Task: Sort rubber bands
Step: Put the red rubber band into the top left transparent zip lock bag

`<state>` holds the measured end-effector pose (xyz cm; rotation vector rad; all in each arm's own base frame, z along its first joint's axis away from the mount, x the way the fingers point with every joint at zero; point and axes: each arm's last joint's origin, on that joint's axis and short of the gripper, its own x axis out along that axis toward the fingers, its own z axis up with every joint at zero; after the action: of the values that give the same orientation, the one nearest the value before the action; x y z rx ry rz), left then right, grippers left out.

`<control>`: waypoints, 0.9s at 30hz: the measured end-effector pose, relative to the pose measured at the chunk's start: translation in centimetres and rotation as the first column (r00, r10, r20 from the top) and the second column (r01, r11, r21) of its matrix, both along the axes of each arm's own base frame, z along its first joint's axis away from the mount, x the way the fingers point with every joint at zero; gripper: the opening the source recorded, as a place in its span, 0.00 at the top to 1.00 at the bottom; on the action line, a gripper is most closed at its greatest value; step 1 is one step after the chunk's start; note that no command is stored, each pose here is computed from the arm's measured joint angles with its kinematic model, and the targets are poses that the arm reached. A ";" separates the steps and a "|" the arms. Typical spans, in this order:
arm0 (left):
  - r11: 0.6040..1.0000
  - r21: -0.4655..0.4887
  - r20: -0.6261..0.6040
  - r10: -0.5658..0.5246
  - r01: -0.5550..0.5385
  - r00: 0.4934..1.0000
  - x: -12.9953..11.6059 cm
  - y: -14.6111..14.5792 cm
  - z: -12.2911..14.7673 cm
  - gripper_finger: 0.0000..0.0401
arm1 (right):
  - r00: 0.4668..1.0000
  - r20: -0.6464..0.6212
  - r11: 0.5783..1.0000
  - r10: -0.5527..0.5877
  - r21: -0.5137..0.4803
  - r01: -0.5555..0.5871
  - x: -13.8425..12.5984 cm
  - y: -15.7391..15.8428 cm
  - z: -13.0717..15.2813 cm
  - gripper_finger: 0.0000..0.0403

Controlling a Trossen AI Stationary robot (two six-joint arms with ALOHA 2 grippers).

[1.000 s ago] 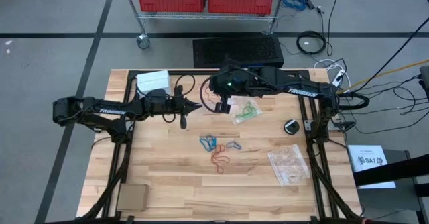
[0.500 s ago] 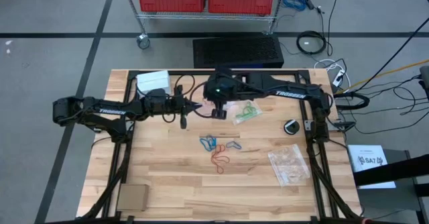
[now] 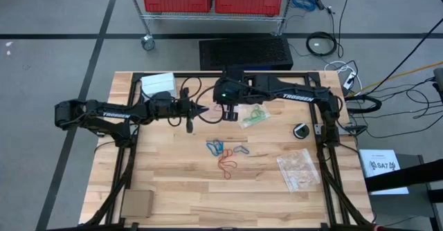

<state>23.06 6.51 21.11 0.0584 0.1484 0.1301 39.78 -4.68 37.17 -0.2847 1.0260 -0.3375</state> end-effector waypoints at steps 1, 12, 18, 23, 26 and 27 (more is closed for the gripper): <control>1.000 0.000 0.000 0.000 0.000 1.000 0.0 0.0 0.0 1.00 | 1.000 0.005 1.000 -0.003 -0.017 0.003 0.1 -0.1 0.1 1.00; 1.000 0.000 0.000 -0.001 0.001 1.000 0.0 0.0 0.0 1.00 | 0.998 0.006 0.995 0.061 -0.082 -0.061 0.5 -0.4 0.2 1.00; 1.000 -0.001 0.000 -0.001 0.001 1.000 0.0 0.0 0.0 1.00 | 0.987 -0.103 0.987 0.123 -0.092 -0.132 1.3 0.2 -1.5 1.00; 1.000 -0.001 -0.002 -0.002 0.002 1.000 0.0 0.0 0.0 1.00 | 0.974 -0.151 0.979 0.168 -0.085 -0.183 2.1 1.3 -2.8 1.00; 1.000 -0.001 -0.002 -0.002 0.002 1.000 0.0 0.0 0.0 1.00 | 0.971 -0.161 0.979 0.179 -0.070 -0.193 2.1 1.5 -3.1 1.00; 1.000 -0.001 -0.001 -0.002 0.002 1.000 0.0 0.0 0.0 1.00 | 0.971 -0.154 0.980 0.182 -0.056 -0.192 2.2 1.5 -3.1 1.00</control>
<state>23.06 6.50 21.10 0.0576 0.1496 0.1278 41.96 -3.18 34.04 -0.4726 1.1249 -0.1837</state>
